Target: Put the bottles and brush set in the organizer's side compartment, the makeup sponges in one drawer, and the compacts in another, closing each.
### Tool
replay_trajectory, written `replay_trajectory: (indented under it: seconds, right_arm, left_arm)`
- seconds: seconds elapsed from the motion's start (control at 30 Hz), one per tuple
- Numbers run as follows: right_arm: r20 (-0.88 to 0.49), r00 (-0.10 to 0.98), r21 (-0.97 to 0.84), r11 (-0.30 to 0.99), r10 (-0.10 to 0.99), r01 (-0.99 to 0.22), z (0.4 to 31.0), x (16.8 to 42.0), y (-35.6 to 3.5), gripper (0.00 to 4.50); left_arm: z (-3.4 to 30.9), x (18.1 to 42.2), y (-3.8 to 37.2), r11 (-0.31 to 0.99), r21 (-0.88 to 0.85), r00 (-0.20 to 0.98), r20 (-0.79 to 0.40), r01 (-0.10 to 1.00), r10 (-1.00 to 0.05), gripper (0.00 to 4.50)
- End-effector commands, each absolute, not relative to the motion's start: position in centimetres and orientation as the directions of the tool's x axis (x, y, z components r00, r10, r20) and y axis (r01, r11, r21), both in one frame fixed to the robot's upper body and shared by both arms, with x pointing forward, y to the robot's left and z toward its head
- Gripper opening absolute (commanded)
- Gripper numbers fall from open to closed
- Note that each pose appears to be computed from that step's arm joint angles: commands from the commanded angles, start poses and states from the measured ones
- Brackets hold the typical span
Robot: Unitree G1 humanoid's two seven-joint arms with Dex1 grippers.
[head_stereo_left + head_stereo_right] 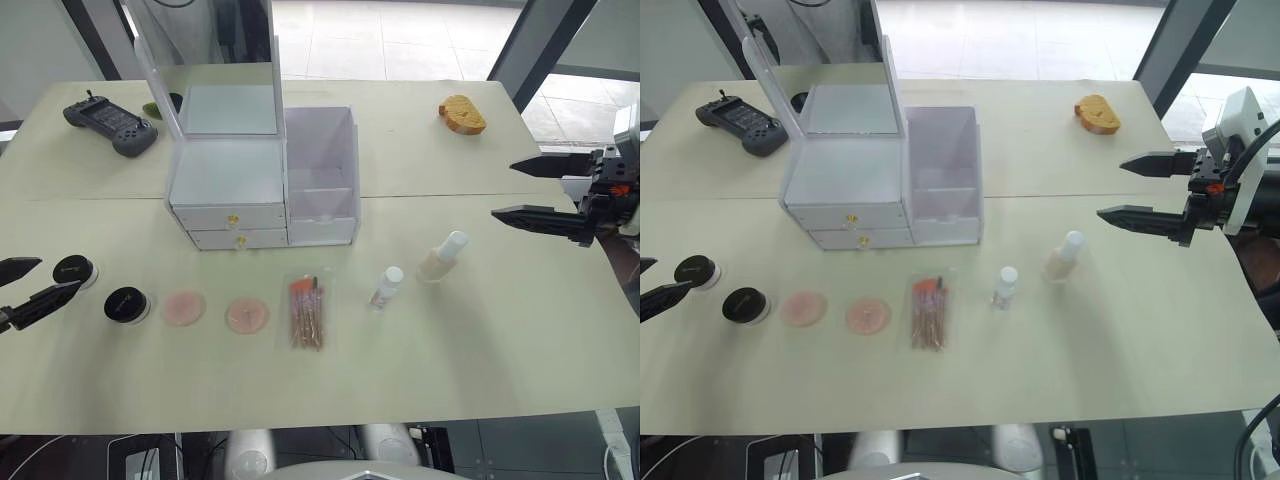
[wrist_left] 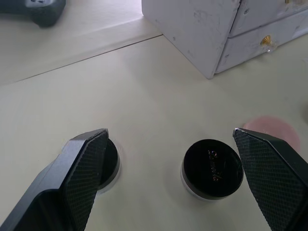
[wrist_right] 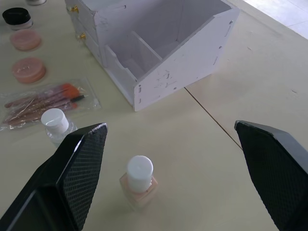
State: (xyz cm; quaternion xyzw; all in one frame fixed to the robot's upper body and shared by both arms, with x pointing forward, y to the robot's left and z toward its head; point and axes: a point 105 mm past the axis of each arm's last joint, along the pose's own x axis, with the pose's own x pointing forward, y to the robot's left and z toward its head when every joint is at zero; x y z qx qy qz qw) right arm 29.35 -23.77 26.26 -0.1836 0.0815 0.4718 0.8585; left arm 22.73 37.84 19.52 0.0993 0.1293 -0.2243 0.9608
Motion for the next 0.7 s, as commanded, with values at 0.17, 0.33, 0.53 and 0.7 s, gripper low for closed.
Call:
replay_trajectory:
  seconds: [0.17, 0.33, 0.53, 0.7]
  right_arm:
    - [-0.308, 0.545, -0.25, 0.486, 0.78, -0.837, 27.9, 27.0, -24.1, 4.5]
    - [-0.317, 0.564, -0.235, 0.513, 0.763, -0.825, 27.7, 24.9, -24.2, 4.5]
    - [-0.312, 0.686, -0.257, 0.636, 0.658, -0.727, 27.6, 20.6, -24.4, 4.5]
    - [-0.295, 0.804, -0.29, 0.753, 0.517, -0.591, 26.1, 18.0, -24.2, 4.5]
  left_arm:
    - [28.8, 27.1, 30.4, 0.654, 0.239, 0.694, -0.18, 0.718, -0.697, 4.47]
    - [30.8, 29.5, 23.5, 0.424, 0.328, 0.5, -0.195, 0.844, -0.844, 4.47]
    - [32.7, 30.6, 13.5, 0.075, 0.255, 0.142, -0.253, 0.964, -0.957, 4.47]
    - [31.6, 30.6, 9.1, -0.096, 0.198, -0.03, -0.312, 0.976, -0.95, 4.47]
